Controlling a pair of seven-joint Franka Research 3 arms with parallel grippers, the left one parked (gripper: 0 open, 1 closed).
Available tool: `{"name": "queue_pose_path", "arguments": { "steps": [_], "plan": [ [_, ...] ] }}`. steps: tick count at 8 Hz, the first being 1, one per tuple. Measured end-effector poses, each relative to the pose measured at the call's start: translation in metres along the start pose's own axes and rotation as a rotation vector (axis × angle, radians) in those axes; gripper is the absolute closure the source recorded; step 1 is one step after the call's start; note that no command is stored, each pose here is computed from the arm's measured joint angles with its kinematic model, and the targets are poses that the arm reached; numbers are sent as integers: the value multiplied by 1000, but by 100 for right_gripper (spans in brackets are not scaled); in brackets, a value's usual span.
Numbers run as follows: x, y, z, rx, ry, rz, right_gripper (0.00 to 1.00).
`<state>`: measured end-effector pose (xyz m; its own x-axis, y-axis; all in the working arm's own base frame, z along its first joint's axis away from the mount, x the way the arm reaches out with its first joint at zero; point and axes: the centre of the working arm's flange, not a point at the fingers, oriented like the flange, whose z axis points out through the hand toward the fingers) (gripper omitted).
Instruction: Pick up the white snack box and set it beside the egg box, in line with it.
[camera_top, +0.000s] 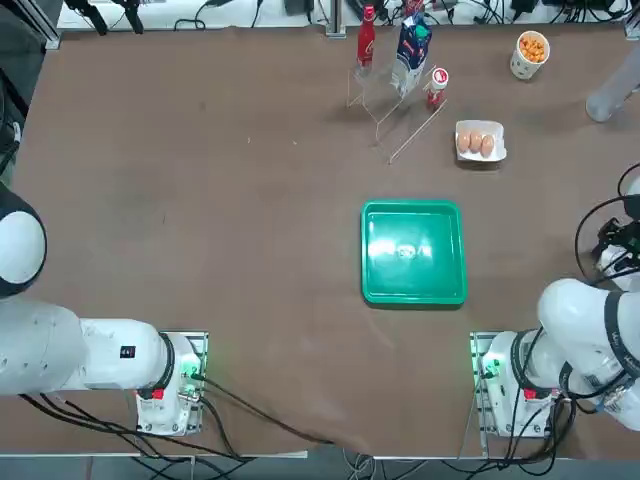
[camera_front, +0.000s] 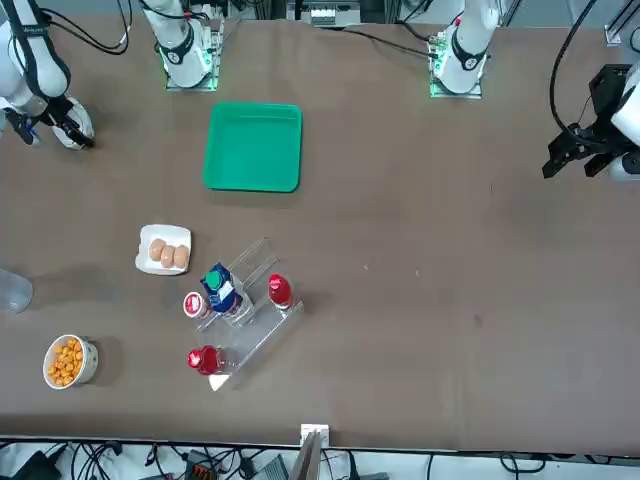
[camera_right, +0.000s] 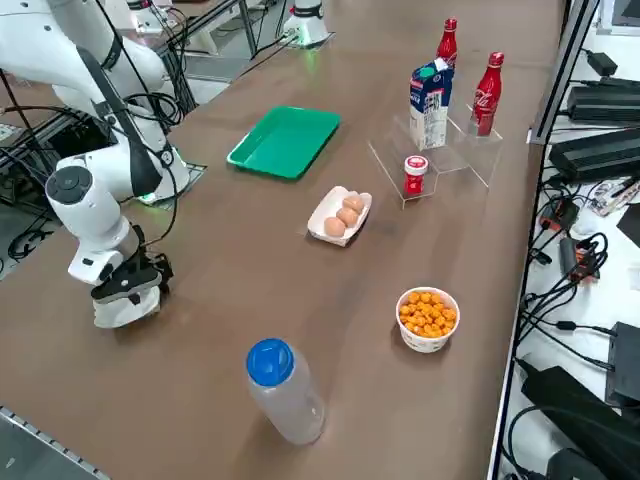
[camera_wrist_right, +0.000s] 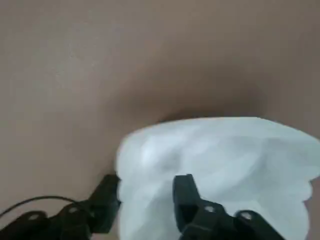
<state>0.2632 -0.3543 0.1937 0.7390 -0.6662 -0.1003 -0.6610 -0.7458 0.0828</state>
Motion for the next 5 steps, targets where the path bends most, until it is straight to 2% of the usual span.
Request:
{"name": "queue_pose_path", "arguments": {
  "steps": [1, 2, 4, 5],
  "plan": [
    [0, 0, 0, 0, 2, 1, 40],
    [0, 1, 0, 0, 2, 2, 53],
    [1, 2, -2, -1, 8, 9, 95],
    [2, 3, -4, -1, 13, 11, 98]
  ]
}}
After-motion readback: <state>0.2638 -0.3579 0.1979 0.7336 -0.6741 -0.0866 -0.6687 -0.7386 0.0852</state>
